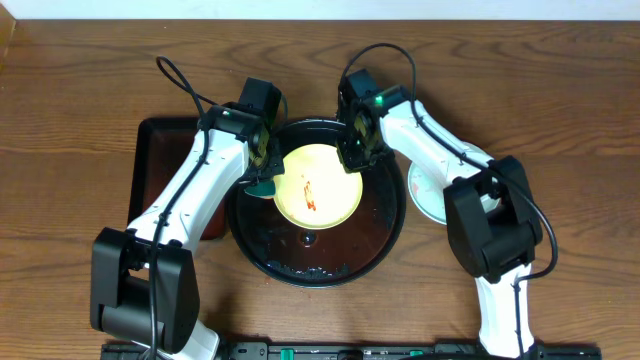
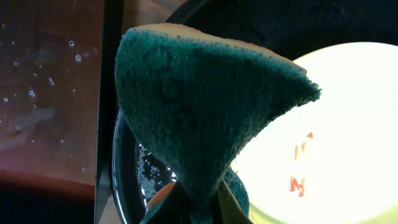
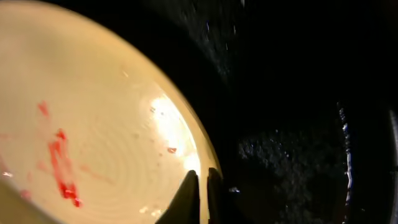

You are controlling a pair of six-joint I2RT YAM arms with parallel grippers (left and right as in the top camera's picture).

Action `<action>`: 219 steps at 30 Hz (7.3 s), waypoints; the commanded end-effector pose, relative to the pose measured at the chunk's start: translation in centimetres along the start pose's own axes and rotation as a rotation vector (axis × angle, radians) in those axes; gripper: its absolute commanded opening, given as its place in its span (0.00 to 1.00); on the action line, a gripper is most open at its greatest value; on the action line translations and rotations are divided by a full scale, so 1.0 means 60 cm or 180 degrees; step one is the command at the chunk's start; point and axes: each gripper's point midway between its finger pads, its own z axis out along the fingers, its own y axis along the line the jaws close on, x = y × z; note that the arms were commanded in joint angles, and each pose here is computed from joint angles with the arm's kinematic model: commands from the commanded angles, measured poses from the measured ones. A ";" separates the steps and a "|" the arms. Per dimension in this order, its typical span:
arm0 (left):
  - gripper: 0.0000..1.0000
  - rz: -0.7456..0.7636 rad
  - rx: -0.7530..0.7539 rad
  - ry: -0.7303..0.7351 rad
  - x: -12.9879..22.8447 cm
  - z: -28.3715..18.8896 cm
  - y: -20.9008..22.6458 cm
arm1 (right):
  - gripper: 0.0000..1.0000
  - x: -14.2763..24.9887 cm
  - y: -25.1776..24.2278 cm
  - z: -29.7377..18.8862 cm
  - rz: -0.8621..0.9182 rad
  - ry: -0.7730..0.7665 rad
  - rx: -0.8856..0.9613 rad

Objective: Clean dirty plates on tray and stack at the side

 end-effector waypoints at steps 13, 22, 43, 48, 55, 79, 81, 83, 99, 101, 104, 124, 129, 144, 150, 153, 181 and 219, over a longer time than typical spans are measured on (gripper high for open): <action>0.07 0.0017 0.0124 -0.0035 -0.009 -0.006 -0.013 | 0.14 0.018 0.022 -0.003 0.0086 0.0059 -0.0250; 0.07 0.0017 0.0171 -0.0019 -0.007 -0.006 -0.017 | 0.31 0.005 -0.014 -0.071 0.0241 -0.0156 0.0147; 0.07 -0.0047 0.0191 -0.0027 -0.008 -0.005 -0.023 | 0.01 0.056 -0.023 0.047 0.0428 0.0051 0.0002; 0.07 0.0065 0.0231 -0.0053 -0.001 -0.003 -0.045 | 0.01 0.059 -0.022 0.053 0.0460 0.0052 -0.0023; 0.07 0.0167 0.0366 -0.0014 0.017 0.025 -0.103 | 0.01 0.058 -0.022 0.053 0.0460 0.0048 -0.0024; 0.07 0.0746 0.1415 0.0819 0.094 0.098 -0.218 | 0.01 0.058 -0.015 0.054 0.0409 0.0040 -0.0028; 0.08 0.0681 0.1241 0.0548 0.062 0.109 -0.210 | 0.01 0.059 -0.015 0.054 0.0402 0.0038 -0.0014; 0.07 0.0579 0.0930 0.0251 0.028 0.121 -0.190 | 0.01 0.059 -0.015 0.054 0.0398 0.0037 -0.0007; 0.07 0.0492 0.0155 0.0913 0.110 0.120 -0.096 | 0.01 0.059 -0.015 0.054 0.0376 0.0037 -0.0008; 0.07 0.0663 0.0380 0.1131 0.133 0.111 -0.109 | 0.01 0.058 -0.015 0.054 0.0377 0.0035 -0.0008; 0.07 0.1059 0.1003 0.1345 0.159 0.092 -0.151 | 0.01 0.059 -0.014 0.055 0.0371 0.0036 -0.0009; 0.08 0.0360 -0.0403 -0.0087 0.001 0.132 -0.065 | 0.01 0.059 -0.011 0.055 0.0337 0.0037 -0.0010; 0.07 -0.0037 -0.0760 -0.0062 0.014 0.126 -0.027 | 0.01 0.060 -0.012 0.055 0.0334 0.0038 -0.0010; 0.08 0.1215 0.1814 0.1439 0.172 0.061 -0.213 | 0.01 0.060 -0.012 0.055 0.0335 0.0038 -0.0010; 0.08 0.1330 0.1826 0.1074 0.136 0.074 -0.227 | 0.01 0.059 -0.011 0.055 0.0336 0.0037 -0.0011; 0.08 0.1217 0.1499 0.0808 0.103 0.095 -0.213 | 0.01 0.060 -0.012 0.055 0.0336 0.0038 -0.0010; 0.07 0.0087 0.0107 0.0562 -0.037 0.022 0.014 | 0.01 0.058 -0.011 0.055 0.0336 0.0028 -0.0013; 0.07 -0.0828 -0.0345 0.0372 -0.043 -0.059 0.271 | 0.01 0.005 0.007 -0.286 -0.0550 -0.1921 0.2441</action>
